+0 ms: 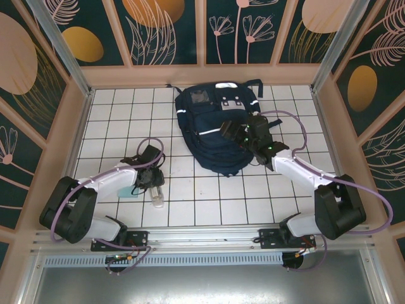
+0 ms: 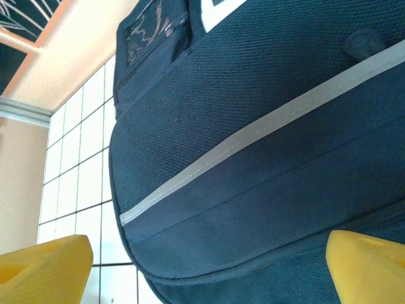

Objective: Pack books, pencil case, and school supplies into a backpack

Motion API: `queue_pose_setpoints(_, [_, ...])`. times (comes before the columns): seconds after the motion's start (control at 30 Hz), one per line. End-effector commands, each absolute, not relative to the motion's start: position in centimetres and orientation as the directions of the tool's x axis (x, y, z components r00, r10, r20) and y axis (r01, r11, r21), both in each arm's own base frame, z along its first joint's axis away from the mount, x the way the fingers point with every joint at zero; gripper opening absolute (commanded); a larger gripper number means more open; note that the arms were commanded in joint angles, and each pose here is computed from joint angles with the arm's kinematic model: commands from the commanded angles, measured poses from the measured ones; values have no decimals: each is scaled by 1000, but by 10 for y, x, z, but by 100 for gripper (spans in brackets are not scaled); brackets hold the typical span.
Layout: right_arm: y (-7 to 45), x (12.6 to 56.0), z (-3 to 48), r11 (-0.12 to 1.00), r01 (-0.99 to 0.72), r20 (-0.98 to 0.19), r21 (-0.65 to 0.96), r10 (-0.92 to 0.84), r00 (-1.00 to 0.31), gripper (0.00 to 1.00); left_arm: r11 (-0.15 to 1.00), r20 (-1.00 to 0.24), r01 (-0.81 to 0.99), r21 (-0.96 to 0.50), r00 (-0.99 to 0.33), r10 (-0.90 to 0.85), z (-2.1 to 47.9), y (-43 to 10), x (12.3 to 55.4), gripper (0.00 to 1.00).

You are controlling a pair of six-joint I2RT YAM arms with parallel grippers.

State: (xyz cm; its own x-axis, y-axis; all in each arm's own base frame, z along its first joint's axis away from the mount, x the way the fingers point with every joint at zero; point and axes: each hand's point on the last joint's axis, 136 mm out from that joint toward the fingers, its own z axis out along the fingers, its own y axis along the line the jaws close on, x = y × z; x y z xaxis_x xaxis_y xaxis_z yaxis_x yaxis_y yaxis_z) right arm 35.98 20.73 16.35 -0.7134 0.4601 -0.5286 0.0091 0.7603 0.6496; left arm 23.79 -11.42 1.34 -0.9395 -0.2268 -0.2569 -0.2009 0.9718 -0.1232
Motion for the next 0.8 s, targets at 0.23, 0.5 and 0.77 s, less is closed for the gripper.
queue_pose_setpoints(0.23, [278,332,180,701,-344,-626,624,186,-757,86,862,-391,-132,-489,-850,-352,98,-194,322,39])
queue_pose_setpoints(0.5, [323,284,175,570,-577,-682,585,-39,-730,82,789,-450,-80,-609,-785,-426,146,-221,364,40])
queue_pose_setpoints(0.77, [345,285,168,529,-608,-696,592,-44,-716,81,678,-376,-59,-733,-794,-477,157,-245,369,39])
